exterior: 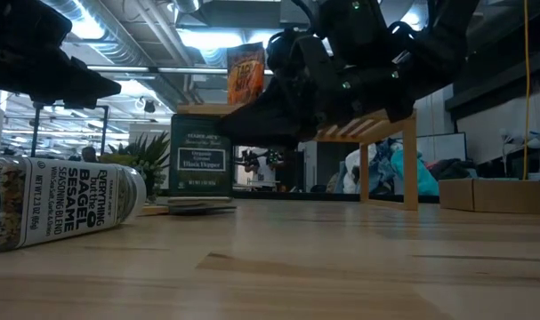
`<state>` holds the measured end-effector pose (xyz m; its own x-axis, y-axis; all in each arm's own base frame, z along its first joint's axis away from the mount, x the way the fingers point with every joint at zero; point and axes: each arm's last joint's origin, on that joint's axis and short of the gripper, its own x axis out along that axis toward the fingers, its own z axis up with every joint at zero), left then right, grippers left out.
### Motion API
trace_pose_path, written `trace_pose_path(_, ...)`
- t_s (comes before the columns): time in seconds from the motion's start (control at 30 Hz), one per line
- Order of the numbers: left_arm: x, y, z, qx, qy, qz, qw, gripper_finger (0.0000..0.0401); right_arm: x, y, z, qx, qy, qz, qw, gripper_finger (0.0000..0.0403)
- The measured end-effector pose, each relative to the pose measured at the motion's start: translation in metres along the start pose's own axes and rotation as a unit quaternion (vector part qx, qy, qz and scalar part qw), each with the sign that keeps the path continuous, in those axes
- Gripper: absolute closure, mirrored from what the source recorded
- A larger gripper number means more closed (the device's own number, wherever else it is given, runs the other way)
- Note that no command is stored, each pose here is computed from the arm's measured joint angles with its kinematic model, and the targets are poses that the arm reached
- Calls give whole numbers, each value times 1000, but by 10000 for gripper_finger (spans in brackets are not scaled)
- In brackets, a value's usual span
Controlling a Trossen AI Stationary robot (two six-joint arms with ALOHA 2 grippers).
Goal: Shelf spices
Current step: Put the black seasoning can on the shelf
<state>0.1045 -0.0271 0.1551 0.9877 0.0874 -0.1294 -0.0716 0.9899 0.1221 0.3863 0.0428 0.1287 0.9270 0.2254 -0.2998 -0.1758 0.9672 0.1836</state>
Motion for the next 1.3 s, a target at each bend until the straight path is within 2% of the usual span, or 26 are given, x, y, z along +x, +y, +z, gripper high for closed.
trace_pose_path(0.3,0,0,0,0,0,0,1000,401,-9,3,16,-2,-7,-7,1000,269)
trace_pose_path(0.87,0,0,0,0,0,0,1000,401,-48,10,64,-68,-11,-102,992,270)
trace_pose_path(1.3,0,0,0,0,0,0,1000,401,-79,13,92,-103,-24,-184,977,270)
